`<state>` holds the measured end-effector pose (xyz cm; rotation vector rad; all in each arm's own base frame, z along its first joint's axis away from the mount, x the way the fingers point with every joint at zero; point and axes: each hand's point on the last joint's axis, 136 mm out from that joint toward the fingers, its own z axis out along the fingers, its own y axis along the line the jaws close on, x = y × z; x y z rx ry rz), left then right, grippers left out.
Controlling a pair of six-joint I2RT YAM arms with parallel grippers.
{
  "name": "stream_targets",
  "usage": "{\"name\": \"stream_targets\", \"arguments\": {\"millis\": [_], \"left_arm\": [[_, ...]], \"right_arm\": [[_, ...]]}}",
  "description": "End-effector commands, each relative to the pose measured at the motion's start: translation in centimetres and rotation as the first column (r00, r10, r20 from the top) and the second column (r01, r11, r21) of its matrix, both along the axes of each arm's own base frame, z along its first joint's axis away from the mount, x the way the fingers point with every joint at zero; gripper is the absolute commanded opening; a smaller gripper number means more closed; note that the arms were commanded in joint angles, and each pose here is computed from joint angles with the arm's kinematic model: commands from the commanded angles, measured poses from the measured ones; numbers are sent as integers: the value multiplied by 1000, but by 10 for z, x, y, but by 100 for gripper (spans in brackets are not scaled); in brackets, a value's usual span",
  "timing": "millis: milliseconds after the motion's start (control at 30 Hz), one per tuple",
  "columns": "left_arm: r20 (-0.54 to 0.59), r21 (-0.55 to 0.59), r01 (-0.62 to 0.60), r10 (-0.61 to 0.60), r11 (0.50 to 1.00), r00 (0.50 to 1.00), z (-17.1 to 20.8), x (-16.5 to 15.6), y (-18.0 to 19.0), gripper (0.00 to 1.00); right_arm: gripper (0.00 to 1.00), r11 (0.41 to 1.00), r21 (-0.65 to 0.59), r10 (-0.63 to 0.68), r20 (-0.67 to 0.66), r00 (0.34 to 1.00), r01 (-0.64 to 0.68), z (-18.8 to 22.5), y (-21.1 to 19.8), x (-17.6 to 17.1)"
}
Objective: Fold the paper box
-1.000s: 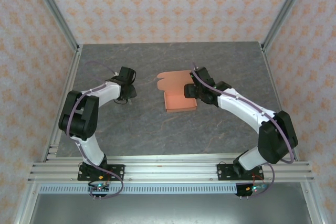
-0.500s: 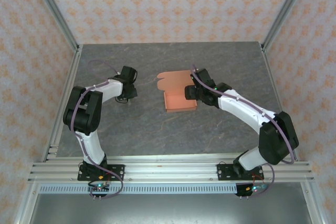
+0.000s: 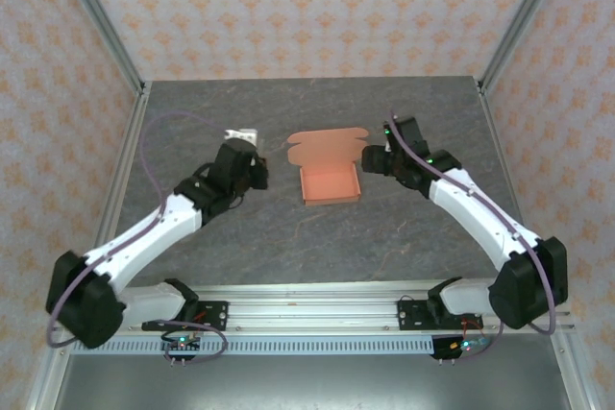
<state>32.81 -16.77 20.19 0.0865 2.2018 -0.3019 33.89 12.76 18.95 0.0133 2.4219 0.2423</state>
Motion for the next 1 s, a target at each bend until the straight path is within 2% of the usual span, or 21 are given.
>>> {"name": "stream_targets", "arguments": {"millis": [0, 100, 167, 233, 400, 500, 567, 700, 867, 967], "left_arm": [[66, 102, 252, -259, 962, 964, 3, -19, -51, 12], [60, 239, 429, -454, 871, 889, 2, -27, -96, 12], [-10, 337, 529, -559, 779, 829, -13, -30, -122, 12], [-65, 405, 580, -611, 706, 789, -25, -24, -138, 12], [-193, 568, 620, -644, 542, 740, -50, 2, -151, 11], [-290, 616, 651, -640, 444, 711, -72, 13, -154, 11], [-335, 632, 662, -629, 402, 701, -87, 20, -155, 11], [-390, 648, 666, -591, 369, 706, -116, 37, -151, 12], [-385, 636, 666, -586, 391, 713, -133, 51, -155, 13], [-387, 633, 658, -569, 407, 725, -141, 55, -152, 19]], "right_arm": [[71, 998, 69, -8, -44, 999, 11, -3, -12, -11], [71, 988, 146, -40, -56, 998, 48, -5, -20, -14], [71, 988, 138, -62, -57, 996, 69, -10, -26, -18], [71, 990, 110, -88, -44, 995, 93, -8, -35, -23], [71, 991, 71, -110, -44, 993, 113, -13, -45, -33], [71, 991, 65, -119, -41, 992, 121, -13, -47, -33], [71, 990, 62, -122, -39, 992, 124, -13, -48, -33], [71, 990, 58, -125, -31, 992, 127, -11, -49, -32], [71, 989, 57, -132, -32, 991, 133, -12, -50, -32], [71, 989, 53, -138, -31, 990, 139, -13, -51, -34]]}}
